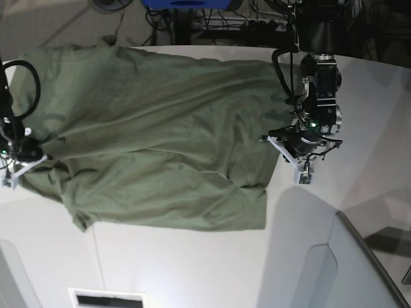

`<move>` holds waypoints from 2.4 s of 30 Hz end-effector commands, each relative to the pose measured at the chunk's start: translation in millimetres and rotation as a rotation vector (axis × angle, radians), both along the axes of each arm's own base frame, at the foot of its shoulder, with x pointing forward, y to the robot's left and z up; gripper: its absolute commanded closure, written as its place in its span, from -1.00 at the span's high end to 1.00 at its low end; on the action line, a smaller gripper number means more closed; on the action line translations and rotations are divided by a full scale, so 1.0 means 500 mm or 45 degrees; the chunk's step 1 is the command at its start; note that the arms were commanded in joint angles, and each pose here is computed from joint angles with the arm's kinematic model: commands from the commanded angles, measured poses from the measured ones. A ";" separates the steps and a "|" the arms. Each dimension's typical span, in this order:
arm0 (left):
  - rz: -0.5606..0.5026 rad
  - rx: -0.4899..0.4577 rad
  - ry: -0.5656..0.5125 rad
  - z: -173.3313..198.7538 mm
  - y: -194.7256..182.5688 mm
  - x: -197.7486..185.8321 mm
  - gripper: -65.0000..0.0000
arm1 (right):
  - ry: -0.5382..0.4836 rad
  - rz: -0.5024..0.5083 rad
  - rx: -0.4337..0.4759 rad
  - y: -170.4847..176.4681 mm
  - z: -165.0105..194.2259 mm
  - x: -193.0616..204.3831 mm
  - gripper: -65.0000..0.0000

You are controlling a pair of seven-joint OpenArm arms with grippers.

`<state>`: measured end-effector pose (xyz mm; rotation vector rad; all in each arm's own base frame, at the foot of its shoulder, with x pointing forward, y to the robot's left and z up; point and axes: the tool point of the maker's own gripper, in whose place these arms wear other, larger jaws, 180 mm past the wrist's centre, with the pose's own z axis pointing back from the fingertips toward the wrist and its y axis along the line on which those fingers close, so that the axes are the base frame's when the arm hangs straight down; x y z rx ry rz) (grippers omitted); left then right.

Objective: Layout the t-shirt on the table in an organized manner, then fold the t-shirt properly
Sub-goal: 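Regrasp the shirt edge with the left gripper near its shoulder, then grasp the shirt's shoulder corners with both grippers and stretch them apart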

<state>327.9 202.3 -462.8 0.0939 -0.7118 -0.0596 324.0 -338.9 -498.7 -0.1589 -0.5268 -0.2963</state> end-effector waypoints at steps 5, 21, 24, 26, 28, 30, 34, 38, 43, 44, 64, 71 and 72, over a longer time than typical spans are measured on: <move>-0.002 0.028 0.089 -0.047 0.012 -0.035 -1.00 | 0.061 -0.031 0.005 -0.005 -0.008 -0.017 -0.99; 0.035 0.322 0.030 -0.006 0.114 -0.137 -1.00 | 0.052 -0.015 0.008 0.003 -0.005 -0.011 -0.99; 0.059 0.229 -0.097 0.055 0.062 -0.101 -1.00 | 0.023 0.013 0.020 0.019 0.005 0.003 -0.99; 0.040 0.166 -0.123 0.078 0.018 -0.085 -1.00 | 0.016 0.020 0.024 0.023 0.008 0.007 -0.99; -0.038 0.105 -0.127 0.085 -0.043 -0.073 -1.00 | 0.016 0.020 0.024 0.023 0.008 0.007 -0.99; -0.113 0.054 -0.118 0.074 -0.097 -0.067 -1.00 | 0.019 0.019 0.022 0.022 0.007 0.005 -0.99; -0.205 0.011 0.028 -0.011 -0.157 -0.078 -1.00 | 0.042 0.016 0.026 0.020 0.005 -0.001 -0.99; -0.193 0.014 0.130 -0.065 -0.148 -0.089 -1.00 | 0.045 0.013 0.023 0.017 0.005 -0.003 -0.99; -0.053 0.121 0.096 -0.048 -0.072 -0.098 -1.00 | 0.048 -0.002 0.021 0.010 0.004 -0.005 -0.99; -0.055 0.131 0.100 -0.048 -0.067 -0.105 -1.00 | 0.044 -0.001 0.021 0.010 0.005 -0.003 -0.99; 0.026 0.140 -0.176 0.155 -0.045 -0.052 -1.00 | -0.371 0.133 0.058 0.040 0.211 0.060 -0.94; 0.252 0.120 -0.150 0.192 0.069 -0.114 -1.00 | -0.395 -0.153 0.282 -0.023 0.247 -0.098 0.23; 0.260 0.093 -0.133 0.185 0.082 -0.131 -1.00 | -0.387 -0.208 0.316 -0.035 0.242 -0.123 0.24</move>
